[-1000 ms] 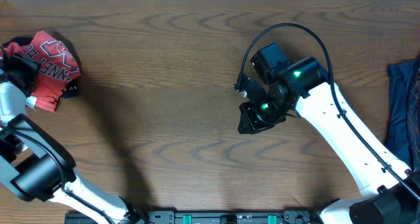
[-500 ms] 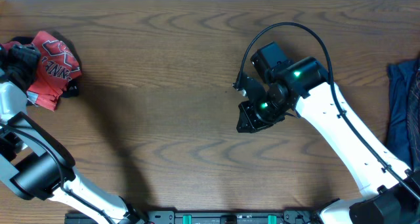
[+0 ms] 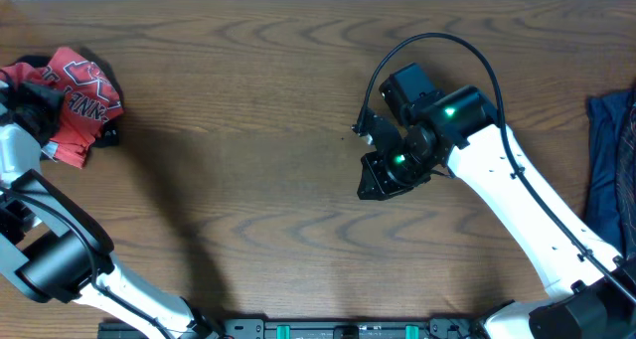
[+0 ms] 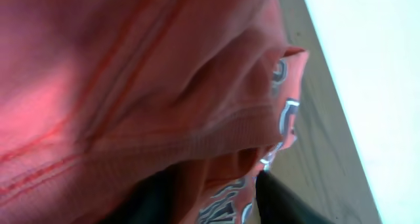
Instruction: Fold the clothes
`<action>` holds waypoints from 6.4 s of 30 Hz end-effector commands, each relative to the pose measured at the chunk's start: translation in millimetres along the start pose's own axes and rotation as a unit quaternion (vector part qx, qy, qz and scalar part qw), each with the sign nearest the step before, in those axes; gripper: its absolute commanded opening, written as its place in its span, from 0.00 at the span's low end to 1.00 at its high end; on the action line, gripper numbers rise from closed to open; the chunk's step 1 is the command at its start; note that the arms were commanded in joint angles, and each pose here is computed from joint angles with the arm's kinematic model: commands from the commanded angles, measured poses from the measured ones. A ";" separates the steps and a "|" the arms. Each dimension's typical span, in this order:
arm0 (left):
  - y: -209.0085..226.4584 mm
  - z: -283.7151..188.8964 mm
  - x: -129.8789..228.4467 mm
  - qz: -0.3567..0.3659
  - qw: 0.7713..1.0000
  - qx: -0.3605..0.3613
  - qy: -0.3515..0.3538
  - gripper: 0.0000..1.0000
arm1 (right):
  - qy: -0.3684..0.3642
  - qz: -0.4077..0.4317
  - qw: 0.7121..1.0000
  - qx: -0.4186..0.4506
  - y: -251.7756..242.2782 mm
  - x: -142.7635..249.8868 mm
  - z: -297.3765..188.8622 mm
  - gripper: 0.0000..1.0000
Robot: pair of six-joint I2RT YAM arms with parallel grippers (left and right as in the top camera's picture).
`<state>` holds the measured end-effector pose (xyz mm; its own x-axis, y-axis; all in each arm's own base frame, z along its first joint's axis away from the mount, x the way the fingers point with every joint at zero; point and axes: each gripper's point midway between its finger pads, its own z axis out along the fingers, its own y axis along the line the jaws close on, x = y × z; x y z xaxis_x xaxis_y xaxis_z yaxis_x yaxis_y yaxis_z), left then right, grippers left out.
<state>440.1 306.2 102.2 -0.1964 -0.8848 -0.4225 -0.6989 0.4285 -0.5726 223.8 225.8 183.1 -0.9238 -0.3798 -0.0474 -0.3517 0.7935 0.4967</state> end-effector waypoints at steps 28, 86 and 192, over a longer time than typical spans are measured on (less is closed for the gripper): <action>42.7 -40.9 -21.3 -0.053 0.998 0.017 0.027 0.06 | 0.000 -0.001 1.000 -0.025 10.6 -1.0 0.8 0.10; 64.5 19.6 -20.7 -0.152 0.950 0.243 0.122 0.09 | 0.045 0.028 0.990 -0.134 47.8 17.3 -5.8 0.01; -171.2 -467.9 292.0 0.502 0.714 0.440 0.214 0.43 | -0.334 -0.090 0.882 0.319 -78.0 -107.5 -141.2 0.99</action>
<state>187.2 -110.3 422.1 -0.6348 -0.0718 -0.7693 0.5754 0.6206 -0.5328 369.7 142.4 262.6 -0.6663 -0.3306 -0.6684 -0.3298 0.9346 -0.1336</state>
